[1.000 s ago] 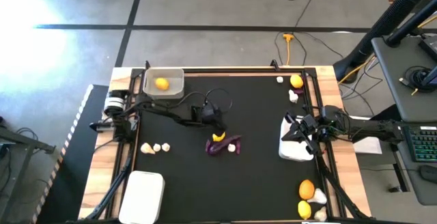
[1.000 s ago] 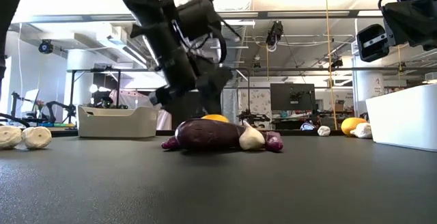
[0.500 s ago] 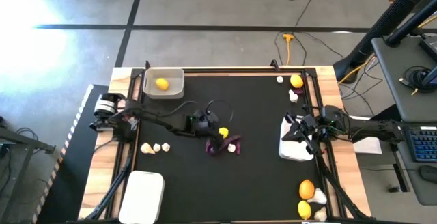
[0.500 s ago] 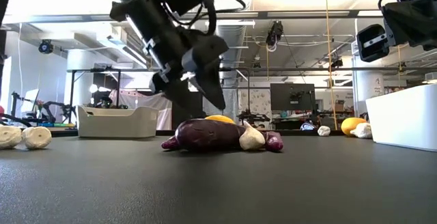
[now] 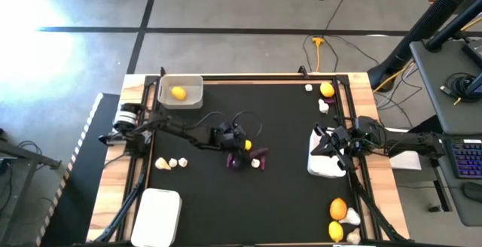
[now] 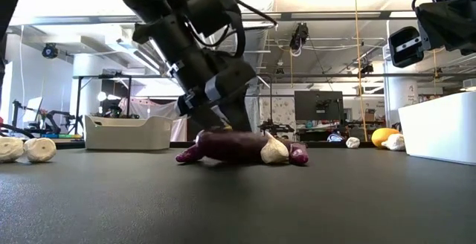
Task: Sort produce into baskets
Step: Put the top left lemon into the top white bin
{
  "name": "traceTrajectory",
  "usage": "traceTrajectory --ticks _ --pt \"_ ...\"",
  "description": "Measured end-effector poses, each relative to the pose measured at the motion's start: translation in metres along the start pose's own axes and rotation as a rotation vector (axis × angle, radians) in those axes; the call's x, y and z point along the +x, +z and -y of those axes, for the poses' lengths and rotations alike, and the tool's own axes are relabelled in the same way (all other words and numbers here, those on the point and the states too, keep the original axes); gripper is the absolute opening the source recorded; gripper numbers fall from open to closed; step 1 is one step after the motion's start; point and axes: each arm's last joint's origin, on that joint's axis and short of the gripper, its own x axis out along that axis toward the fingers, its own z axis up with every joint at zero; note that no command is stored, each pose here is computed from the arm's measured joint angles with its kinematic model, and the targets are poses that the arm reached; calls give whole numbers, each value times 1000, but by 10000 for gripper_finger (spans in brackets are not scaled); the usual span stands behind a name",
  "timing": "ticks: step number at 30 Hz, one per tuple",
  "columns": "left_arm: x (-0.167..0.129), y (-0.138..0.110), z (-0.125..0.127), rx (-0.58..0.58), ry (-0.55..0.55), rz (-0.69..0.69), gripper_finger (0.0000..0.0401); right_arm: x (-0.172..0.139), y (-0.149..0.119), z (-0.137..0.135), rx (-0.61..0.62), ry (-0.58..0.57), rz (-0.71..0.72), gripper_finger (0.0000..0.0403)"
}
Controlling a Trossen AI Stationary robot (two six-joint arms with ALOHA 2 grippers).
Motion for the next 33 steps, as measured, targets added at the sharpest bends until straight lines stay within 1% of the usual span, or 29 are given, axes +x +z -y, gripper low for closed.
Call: traceTrajectory --ticks 3,7,11,15,19,23,28,30,33 --pt "2 -3 -2 9 5 -10 301 0 0 0 0 -1 0 11" --pt "6 -17 -9 20 24 -43 268 0 0 0 0 0 0 11" --pt "8 -22 -11 13 9 -16 246 0 0 0 0 0 0 11" --pt "9 -23 -13 24 26 7 224 0 0 0 0 -1 0 11" --pt "10 -18 -13 62 25 42 192 0 0 0 0 0 0 11" --pt "7 -5 -12 93 26 81 163 0 0 0 0 0 0 11" --pt "-9 16 -16 111 29 132 156 0 0 0 0 -1 0 11" --pt "-23 24 -24 114 63 119 155 0 0 0 0 -1 0 11" --pt "-49 34 -46 109 175 63 154 0 0 0 0 0 0 11"
